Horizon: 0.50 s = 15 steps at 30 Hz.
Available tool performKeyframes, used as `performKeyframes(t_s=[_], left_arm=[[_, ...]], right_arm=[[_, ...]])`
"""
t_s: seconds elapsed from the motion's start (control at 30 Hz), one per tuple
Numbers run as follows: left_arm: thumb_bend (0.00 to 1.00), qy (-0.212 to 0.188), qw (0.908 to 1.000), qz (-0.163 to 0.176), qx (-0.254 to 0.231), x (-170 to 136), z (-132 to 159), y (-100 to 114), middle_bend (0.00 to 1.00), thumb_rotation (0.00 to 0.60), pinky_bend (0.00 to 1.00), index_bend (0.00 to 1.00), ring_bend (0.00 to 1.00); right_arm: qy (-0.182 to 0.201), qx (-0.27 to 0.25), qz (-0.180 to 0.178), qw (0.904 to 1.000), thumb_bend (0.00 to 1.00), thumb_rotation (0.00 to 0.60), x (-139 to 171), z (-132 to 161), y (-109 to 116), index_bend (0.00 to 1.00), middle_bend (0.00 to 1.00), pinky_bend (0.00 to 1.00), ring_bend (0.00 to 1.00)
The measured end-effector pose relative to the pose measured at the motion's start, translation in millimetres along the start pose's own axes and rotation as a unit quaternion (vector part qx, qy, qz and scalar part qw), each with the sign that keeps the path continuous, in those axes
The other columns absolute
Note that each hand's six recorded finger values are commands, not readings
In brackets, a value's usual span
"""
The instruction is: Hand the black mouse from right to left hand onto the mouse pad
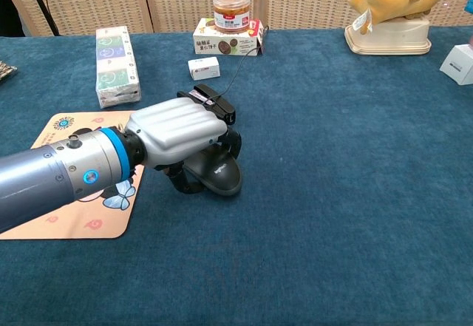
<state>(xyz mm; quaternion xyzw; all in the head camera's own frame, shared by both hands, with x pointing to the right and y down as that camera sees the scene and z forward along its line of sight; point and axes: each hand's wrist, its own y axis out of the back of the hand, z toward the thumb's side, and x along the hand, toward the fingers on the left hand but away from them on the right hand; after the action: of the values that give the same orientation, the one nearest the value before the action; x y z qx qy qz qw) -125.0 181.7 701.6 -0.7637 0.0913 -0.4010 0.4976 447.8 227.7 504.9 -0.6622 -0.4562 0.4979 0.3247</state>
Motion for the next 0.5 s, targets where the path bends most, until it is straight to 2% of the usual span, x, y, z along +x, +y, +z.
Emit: performKeyframes(t_s=[0.23,0.5], left_arm=[[0.28,-0.027,0.9994,0.02,0.009,-15,-16,7,0.37,0.6,0.41,0.42,0.36],[0.28,-0.083,0.9946,0.05,0.039,-49,-48,15,0.37,0.6,0.41,0.42,0.36]], right_arm=[[-0.011,0.019,-0.003,0.9998,0.0,0.6,-3,-4,-3,0.0,0.0,0.0,0.0],[-0.026,0.048,-0.016,0.9984,0.0,0.6,-4,-7,-5,0.0,0.0,0.0,0.0]])
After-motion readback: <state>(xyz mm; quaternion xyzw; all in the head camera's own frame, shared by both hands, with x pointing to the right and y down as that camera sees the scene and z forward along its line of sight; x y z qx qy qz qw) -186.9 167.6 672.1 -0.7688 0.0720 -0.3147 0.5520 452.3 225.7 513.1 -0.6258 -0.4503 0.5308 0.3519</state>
